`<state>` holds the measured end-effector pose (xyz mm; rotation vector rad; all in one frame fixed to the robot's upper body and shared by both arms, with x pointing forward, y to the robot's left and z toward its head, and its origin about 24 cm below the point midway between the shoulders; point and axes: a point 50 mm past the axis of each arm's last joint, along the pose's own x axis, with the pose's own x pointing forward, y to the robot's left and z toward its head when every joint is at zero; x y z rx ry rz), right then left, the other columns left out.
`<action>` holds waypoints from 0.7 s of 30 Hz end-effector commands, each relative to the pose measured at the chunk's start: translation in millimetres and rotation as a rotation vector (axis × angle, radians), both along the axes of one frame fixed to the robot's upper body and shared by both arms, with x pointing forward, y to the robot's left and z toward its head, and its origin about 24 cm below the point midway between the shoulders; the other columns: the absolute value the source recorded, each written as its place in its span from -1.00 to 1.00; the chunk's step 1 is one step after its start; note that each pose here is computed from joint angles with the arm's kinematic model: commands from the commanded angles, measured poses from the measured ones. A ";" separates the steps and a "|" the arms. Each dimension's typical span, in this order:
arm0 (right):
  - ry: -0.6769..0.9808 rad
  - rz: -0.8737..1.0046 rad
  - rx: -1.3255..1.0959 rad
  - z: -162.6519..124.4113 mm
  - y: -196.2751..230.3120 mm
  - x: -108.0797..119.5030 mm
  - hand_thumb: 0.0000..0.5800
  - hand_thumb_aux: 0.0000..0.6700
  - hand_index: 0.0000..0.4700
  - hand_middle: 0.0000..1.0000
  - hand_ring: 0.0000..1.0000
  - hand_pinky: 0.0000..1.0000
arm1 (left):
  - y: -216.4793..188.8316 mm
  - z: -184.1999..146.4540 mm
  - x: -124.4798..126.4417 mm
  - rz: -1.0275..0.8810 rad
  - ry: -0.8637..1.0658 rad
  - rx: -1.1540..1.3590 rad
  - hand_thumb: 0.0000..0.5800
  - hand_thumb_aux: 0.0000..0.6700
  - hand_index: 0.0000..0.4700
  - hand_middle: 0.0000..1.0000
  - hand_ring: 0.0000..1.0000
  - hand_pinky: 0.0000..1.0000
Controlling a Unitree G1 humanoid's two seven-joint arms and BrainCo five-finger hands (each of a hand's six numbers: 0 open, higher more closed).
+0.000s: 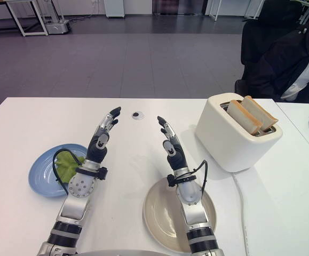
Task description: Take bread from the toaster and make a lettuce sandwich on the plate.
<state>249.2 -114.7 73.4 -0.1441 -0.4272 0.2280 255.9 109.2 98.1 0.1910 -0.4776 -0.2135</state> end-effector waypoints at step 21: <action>-0.366 -0.188 -0.397 155.1 -76.8 41.6 -1.00 -1.00 -1.00 -1.00 -1.00 -1.00 | 18.1 7.5 7.4 0.064 -0.016 0.099 -1.00 -1.00 -1.00 -1.00 -1.00 -1.00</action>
